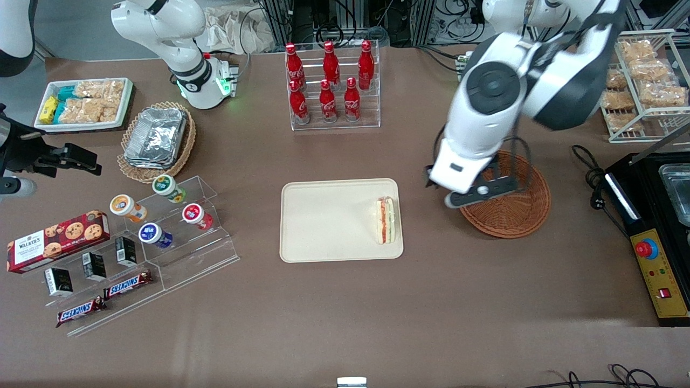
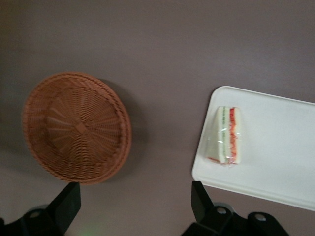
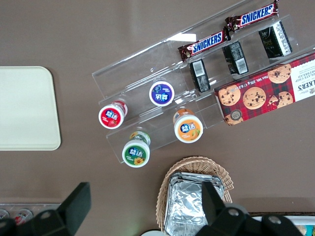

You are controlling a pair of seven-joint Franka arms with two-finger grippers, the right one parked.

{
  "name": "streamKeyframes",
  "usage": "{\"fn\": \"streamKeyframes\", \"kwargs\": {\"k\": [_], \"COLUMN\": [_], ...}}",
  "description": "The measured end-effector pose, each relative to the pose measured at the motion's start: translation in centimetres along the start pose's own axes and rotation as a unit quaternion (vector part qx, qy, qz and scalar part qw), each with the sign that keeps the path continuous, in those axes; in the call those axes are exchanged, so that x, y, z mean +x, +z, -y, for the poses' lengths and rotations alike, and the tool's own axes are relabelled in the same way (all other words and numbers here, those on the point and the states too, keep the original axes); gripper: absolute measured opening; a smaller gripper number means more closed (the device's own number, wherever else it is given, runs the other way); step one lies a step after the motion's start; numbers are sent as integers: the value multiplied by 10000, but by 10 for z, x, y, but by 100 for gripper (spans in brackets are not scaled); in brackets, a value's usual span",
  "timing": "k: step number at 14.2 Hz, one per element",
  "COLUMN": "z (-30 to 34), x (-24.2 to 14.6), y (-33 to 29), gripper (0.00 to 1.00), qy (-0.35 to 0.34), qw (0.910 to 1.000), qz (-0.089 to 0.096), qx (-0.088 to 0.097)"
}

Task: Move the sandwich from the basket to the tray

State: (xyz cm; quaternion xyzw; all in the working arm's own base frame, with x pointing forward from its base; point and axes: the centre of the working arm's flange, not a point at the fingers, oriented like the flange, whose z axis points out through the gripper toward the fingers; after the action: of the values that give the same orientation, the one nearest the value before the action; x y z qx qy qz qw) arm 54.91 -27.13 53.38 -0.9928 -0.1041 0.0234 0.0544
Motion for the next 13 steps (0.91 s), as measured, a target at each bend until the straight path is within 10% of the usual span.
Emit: {"fn": "streamKeyframes", "kwargs": {"k": [8,13], "z": [208,227], "x": [2,29], "y": [-47,-54], "gripper": [100,100], "qy": [1366,1599], "qw": [9902,9863], "qz": [-17,-167], "qx": [-299,-368]}}
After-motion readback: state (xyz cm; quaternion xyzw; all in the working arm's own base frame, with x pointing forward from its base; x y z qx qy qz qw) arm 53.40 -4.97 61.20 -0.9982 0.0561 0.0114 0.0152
